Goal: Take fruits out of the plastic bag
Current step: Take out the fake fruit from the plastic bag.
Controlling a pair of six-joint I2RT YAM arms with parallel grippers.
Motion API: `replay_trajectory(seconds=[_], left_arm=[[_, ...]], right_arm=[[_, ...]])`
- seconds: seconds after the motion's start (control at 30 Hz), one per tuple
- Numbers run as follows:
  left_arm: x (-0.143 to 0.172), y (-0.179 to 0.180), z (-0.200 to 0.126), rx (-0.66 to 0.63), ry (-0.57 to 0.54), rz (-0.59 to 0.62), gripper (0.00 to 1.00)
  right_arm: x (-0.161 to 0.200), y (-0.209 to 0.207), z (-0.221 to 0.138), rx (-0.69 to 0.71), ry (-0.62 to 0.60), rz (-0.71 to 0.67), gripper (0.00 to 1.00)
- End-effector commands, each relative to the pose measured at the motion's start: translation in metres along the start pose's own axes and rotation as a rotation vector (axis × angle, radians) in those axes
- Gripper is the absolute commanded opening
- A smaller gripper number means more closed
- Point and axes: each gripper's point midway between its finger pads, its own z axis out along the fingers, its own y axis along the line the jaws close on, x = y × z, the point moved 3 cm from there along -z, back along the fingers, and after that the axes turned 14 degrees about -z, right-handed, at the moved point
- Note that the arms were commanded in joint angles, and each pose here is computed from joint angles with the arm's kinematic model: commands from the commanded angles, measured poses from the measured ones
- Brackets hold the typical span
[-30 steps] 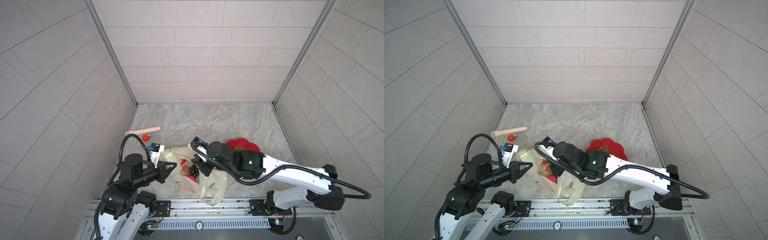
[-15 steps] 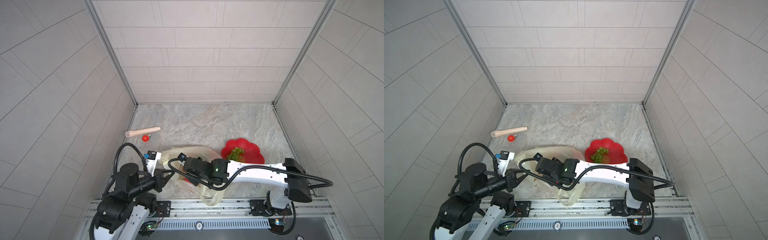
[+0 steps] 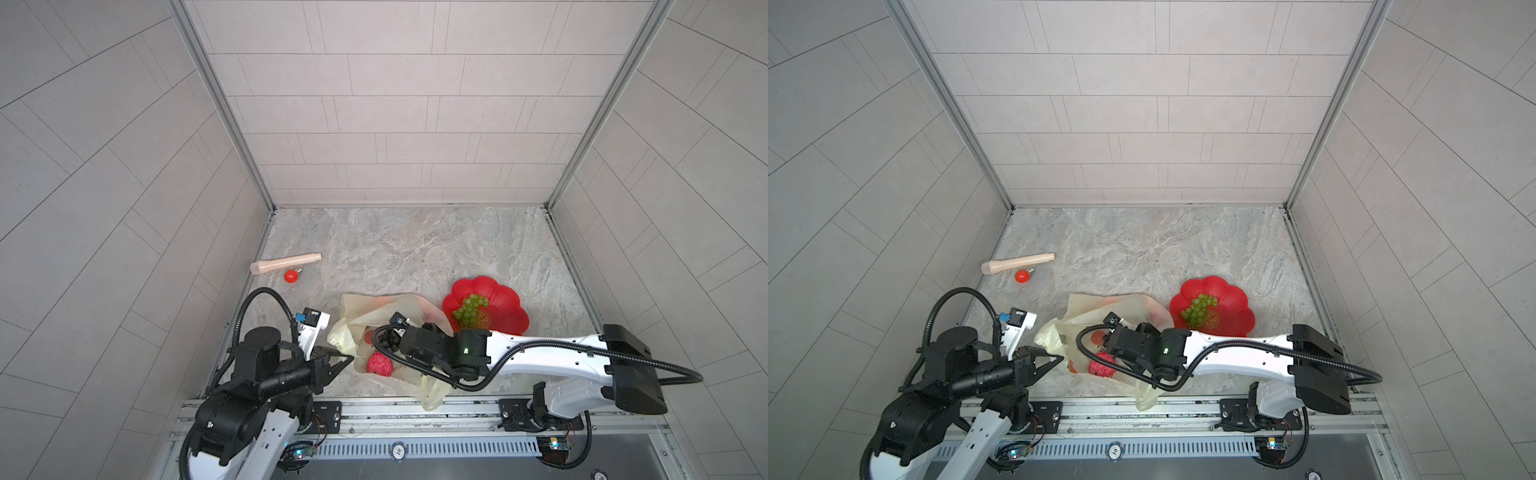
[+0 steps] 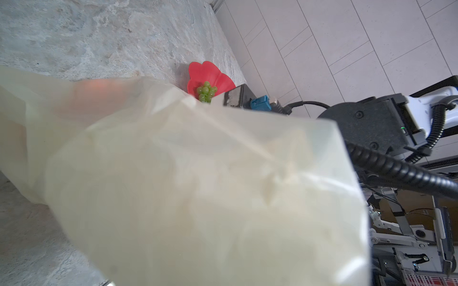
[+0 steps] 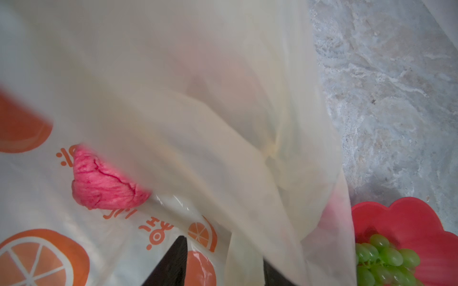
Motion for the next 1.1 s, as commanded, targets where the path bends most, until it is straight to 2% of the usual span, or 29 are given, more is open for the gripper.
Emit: replay_trajectory(seconds=[0.0,0.27,0.47,0.57,0.73,1.07], left_arm=[[0.004,0.008,0.001,-0.027,0.001,0.009,0.05],[0.016,0.014,0.003,-0.02,0.052,-0.004,0.05],[0.022,0.013,0.004,0.01,0.068,-0.002,0.05],[0.023,0.014,0.005,0.011,0.069,-0.002,0.05],[0.03,0.014,0.005,0.044,0.088,-0.01,0.05],[0.034,0.02,0.006,0.042,0.072,0.023,0.05]], right_arm=[[-0.001,0.007,0.0,-0.041,-0.05,-0.044,0.52],[-0.032,0.016,-0.006,-0.081,-0.132,-0.355,0.51],[-0.07,0.03,0.023,-0.111,-0.127,-0.488,0.49],[-0.076,0.038,0.039,-0.121,-0.115,-0.518,0.48],[-0.076,0.036,0.047,-0.102,-0.126,-0.482,0.49],[-0.026,0.046,0.038,-0.162,-0.184,-0.481,0.47]])
